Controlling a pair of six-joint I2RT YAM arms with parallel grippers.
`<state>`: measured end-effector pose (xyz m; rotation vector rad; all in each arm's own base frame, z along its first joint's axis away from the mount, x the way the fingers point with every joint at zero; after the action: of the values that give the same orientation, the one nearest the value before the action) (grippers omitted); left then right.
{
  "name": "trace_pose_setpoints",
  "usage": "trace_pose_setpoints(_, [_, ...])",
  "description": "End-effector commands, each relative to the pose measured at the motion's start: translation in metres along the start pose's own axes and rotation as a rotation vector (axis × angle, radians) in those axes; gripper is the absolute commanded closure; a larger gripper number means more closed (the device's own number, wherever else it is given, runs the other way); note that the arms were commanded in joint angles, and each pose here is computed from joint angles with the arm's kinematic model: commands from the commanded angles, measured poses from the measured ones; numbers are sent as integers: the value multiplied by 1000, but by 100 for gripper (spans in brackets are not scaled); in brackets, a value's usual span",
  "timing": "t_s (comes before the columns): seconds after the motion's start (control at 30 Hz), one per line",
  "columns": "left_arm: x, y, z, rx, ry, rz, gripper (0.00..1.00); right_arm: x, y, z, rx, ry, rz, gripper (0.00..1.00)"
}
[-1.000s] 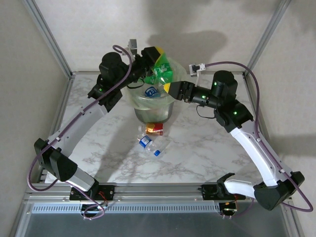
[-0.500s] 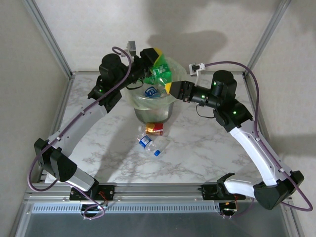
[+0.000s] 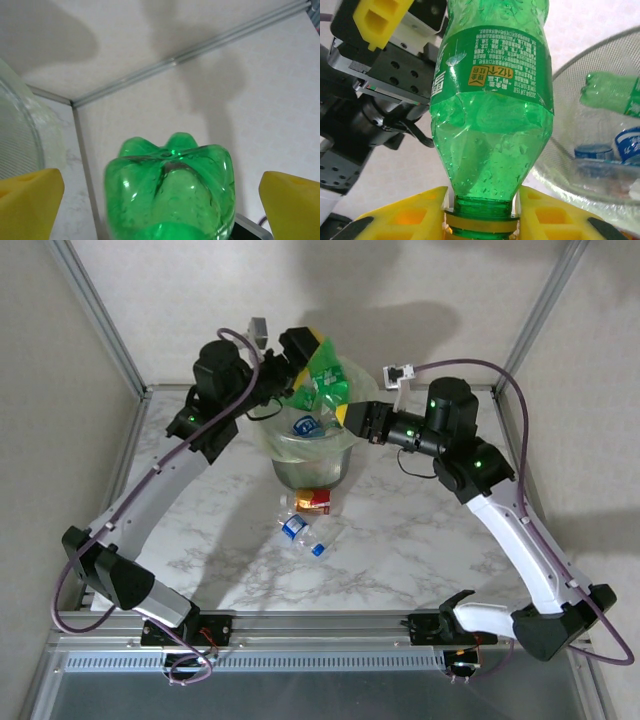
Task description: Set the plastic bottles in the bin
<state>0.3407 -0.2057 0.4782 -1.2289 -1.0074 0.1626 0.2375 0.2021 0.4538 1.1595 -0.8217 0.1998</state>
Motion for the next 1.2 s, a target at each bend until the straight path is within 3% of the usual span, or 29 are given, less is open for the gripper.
trace_pose_setpoints(0.0, [31,-18,48,82,-138,-107,1,10,6,-1,-75,-6,101,67])
trace_pose_setpoints(0.17, [39,-9,97,284,-237,-223,0,17,0,-17,-204,11,207,67])
trace_pose_setpoints(0.3, [31,4,126,388,-246,-258,0,12,-10,-41,-334,64,324,67])
trace_pose_setpoints(0.5, [13,27,148,492,-235,-248,0,-8,-22,-82,-472,173,468,68])
trace_pose_setpoints(0.7, [-5,55,151,554,-208,-185,0,-19,-35,-105,-494,222,502,67])
trace_pose_setpoints(0.8, [-14,65,151,548,-192,-147,0,-22,-39,-109,-511,227,503,56])
trace_pose_setpoints(0.87, [-19,73,150,548,-183,-124,0,-22,-42,-110,-524,222,501,36])
trace_pose_setpoints(0.93, [-24,78,150,553,-174,-108,0,-21,-41,-110,-522,215,496,26])
trace_pose_setpoints(1.17, [-33,87,150,550,-147,-72,1,-12,-33,-100,-537,150,480,20])
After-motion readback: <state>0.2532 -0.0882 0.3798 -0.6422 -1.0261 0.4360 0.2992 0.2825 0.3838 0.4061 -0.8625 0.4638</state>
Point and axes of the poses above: each hand's point on the last joint's axis, 136 mm out from that joint toward the fingers, its own z axis back along the fingers, its own y axis along the line the jaws close on, x = y × z, the point moved 8 cm from there along z, back along the fingers, and after that the axes turned 8 degrees about -z, right-handed, at the moved point
